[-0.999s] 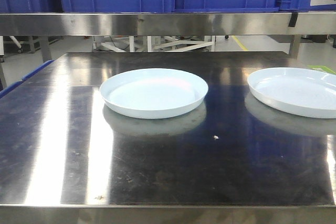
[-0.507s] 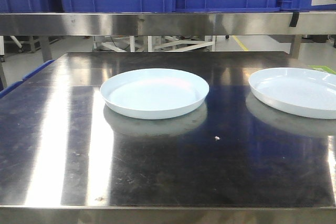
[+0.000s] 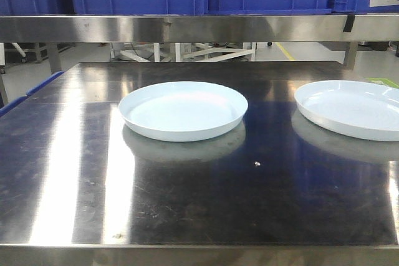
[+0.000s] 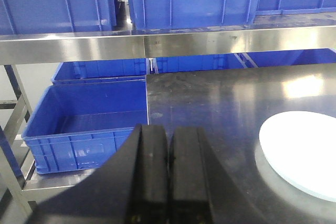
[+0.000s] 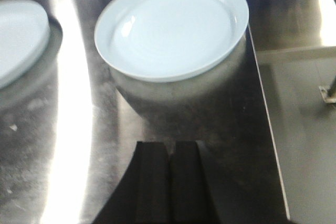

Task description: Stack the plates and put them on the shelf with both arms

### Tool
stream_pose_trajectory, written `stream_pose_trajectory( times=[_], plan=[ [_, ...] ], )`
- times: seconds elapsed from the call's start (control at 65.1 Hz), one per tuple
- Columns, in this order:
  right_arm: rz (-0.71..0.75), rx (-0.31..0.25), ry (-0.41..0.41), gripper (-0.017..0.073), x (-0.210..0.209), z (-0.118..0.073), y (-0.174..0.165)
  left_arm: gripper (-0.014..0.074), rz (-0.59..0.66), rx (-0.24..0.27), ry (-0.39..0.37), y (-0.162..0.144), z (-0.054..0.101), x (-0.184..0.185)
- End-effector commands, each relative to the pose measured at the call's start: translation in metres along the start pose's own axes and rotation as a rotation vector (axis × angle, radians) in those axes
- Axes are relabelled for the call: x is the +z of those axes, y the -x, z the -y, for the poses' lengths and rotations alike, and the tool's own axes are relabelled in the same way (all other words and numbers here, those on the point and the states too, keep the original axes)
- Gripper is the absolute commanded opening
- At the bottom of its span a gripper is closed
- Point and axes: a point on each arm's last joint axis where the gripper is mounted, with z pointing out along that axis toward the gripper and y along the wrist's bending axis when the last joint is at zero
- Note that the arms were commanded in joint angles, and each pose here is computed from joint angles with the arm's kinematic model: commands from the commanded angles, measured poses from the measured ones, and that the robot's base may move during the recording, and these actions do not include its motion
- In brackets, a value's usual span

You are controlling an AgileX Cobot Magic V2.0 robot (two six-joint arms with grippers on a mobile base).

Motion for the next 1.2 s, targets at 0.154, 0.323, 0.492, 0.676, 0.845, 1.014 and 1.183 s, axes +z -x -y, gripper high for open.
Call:
stream_pose_trajectory(
  times=[0.154,0.323,0.492,0.676,0.845,1.014,1.183],
  plan=[
    [-0.133,-0.099,-0.049,0.0057,0.019,-0.006,0.061,0.0082,0.096,-0.009,0.009,0.015,-0.001,-0.002],
    [-0.252,-0.036,-0.1,0.0057,0.043,0.004,0.088,0.0082,0.096,-0.009,0.009,0.015,-0.001,-0.002],
    [-0.354,0.041,-0.156,0.0057,0.065,0.025,0.12,0.0082,0.096,-0.009,0.009,0.015,-0.001,-0.002],
    [-0.507,0.078,-0.164,0.0061,0.103,0.042,0.159,0.0082,0.096,-0.009,0.009,0.015,-0.001,-0.002],
    [-0.496,0.076,-0.164,0.0104,0.144,0.052,0.188,0.0082,0.096,-0.009,0.009,0.015,-0.001,-0.002],
    [-0.515,0.075,-0.162,0.0327,0.185,0.063,0.201,0.0082,0.096,-0.009,0.009,0.015,-0.001,-0.002],
    [-0.558,0.074,-0.156,0.0373,0.213,0.071,0.204,0.0082,0.096,-0.009,0.009,0.015,-0.001,-0.002]
  ],
)
